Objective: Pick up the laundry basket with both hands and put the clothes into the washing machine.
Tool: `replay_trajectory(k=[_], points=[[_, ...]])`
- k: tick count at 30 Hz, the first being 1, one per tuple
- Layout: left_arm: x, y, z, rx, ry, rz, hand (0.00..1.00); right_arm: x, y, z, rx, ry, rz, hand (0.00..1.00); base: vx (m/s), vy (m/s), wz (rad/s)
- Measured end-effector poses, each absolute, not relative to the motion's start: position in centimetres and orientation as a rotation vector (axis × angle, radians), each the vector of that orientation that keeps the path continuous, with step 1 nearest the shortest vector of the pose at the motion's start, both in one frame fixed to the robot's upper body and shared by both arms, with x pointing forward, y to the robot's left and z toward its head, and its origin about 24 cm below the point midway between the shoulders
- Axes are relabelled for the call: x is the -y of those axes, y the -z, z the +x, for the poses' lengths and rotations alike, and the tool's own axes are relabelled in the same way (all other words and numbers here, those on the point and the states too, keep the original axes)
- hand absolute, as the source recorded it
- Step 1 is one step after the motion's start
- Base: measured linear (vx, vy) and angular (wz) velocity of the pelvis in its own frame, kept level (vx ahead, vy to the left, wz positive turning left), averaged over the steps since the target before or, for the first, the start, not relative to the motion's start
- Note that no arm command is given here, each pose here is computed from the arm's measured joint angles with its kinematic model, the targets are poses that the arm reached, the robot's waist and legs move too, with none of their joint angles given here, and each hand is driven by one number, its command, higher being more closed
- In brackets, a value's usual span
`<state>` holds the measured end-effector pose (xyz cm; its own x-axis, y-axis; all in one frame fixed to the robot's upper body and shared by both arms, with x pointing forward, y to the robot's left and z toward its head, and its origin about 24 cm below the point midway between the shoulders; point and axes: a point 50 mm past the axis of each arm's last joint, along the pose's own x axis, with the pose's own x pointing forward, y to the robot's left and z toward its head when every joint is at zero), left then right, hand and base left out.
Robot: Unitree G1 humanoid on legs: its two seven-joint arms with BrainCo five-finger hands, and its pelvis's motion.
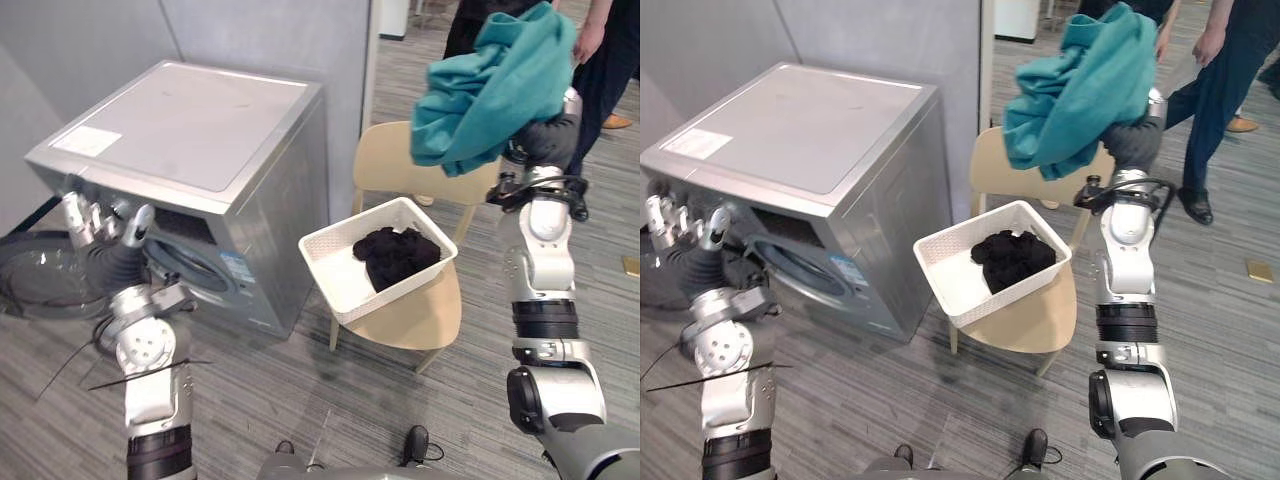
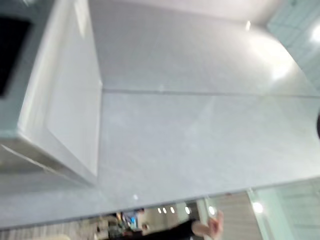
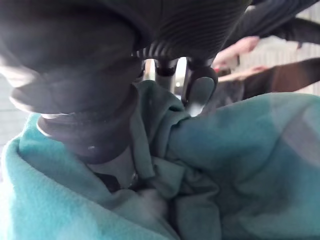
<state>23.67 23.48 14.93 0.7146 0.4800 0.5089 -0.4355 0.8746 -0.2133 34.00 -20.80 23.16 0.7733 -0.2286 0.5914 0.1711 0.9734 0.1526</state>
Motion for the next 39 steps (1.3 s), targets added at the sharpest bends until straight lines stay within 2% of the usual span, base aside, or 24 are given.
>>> replay_trajectory(k=[2,5,7,19,29,39], points=[[-20.2,-15.9,25.8,0.607,-0.320,-0.078,0.00,18.4,-23.3,33.7,0.676,0.119,0.121,1.00,0.01,0.000,-0.50],[-18.1,-16.0,27.8,0.585,-0.177,-0.036,0.00,15.7,-22.9,33.8,0.662,0.005,0.122,1.00,0.00,0.003,-0.26],[-17.0,-16.2,28.8,0.575,-0.112,-0.024,0.00,14.2,-22.6,33.8,0.649,-0.068,0.122,1.00,-0.01,0.002,-0.30],[-13.2,-16.9,32.7,0.509,0.133,0.102,0.00,10.8,-21.0,33.1,0.595,-0.266,0.104,1.00,0.01,0.003,-0.08],[-10.9,-18.4,34.3,0.493,0.247,0.094,0.00,9.7,-20.2,32.6,0.567,-0.334,0.120,1.00,-0.03,-0.005,-0.02],[-9.2,-20.0,34.6,0.529,0.339,0.135,0.00,10.8,-18.3,32.4,0.501,-0.316,0.146,1.00,-0.01,-0.001,-0.01]])
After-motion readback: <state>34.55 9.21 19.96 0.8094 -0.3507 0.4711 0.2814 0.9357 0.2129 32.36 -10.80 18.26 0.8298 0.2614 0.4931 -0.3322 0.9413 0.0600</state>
